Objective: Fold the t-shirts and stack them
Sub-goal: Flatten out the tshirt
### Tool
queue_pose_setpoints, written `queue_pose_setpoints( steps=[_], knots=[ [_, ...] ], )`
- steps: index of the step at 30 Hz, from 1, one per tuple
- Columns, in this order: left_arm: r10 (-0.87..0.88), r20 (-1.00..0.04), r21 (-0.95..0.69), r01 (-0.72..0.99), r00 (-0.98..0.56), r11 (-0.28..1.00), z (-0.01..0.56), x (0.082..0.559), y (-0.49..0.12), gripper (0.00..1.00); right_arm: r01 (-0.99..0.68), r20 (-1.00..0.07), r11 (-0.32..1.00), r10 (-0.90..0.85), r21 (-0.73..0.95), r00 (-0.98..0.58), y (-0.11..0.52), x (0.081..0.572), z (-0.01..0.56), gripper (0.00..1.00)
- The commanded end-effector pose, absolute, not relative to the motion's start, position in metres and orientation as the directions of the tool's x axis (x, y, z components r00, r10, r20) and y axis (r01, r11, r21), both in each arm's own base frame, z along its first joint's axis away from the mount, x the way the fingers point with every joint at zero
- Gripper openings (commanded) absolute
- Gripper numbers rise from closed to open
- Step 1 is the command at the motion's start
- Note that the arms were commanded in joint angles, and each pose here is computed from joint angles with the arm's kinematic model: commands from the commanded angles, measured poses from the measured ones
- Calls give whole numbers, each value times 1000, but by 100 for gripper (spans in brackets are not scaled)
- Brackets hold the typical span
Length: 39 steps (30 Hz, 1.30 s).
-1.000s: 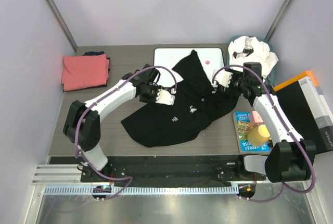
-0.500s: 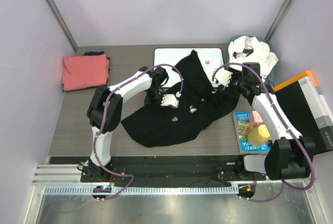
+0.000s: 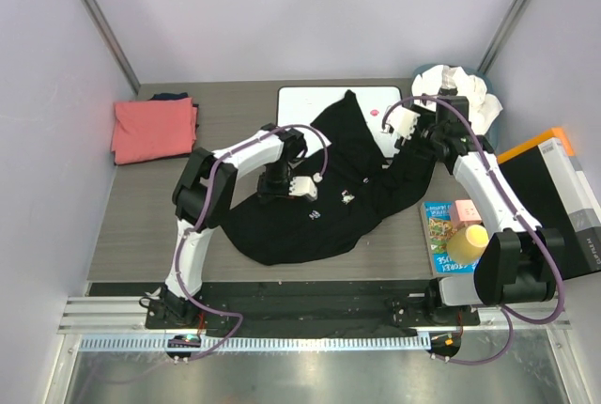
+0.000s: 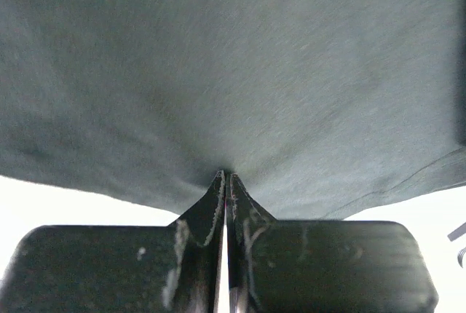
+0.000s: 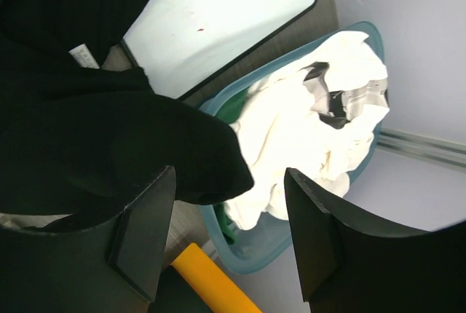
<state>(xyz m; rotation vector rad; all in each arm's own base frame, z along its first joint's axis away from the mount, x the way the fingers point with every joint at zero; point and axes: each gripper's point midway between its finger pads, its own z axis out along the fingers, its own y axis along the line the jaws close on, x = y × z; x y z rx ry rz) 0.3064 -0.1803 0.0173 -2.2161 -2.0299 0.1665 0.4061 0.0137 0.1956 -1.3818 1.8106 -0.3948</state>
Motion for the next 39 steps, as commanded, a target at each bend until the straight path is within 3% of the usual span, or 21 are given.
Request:
queue_pose_setpoints(
  steps=[1,3,10,15,21,30,35,39],
  knots=[
    [985,163,-80,996,60,-47,8,327,-156,0,-561,-426,370,-904,-740,-34,15,429,236,66],
    [971,232,-33,998,54,-47,6,336,-145,0,-545,-427,370,-904,-752,-24,15,433,242,66],
    [942,335,104,994,-1,-36,-4,364,-131,0,-500,-433,376,-902,-781,-2,16,439,256,66],
    [918,376,261,965,-123,23,1,398,-118,0,-484,-444,388,-896,-784,1,15,438,261,66],
    [877,429,453,892,-215,-3,10,448,-102,0,-470,-454,402,-891,-786,-3,15,435,259,66],
    [790,442,651,758,-424,43,40,527,-63,0,-439,-471,430,-882,-789,-18,11,432,259,66],
    [740,496,700,714,-454,-31,56,558,-24,0,-434,-476,439,-879,-787,-26,10,428,256,66],
    [733,425,792,610,-531,-17,77,578,-11,0,-430,-495,464,-868,-775,-44,9,423,253,66]
  ],
)
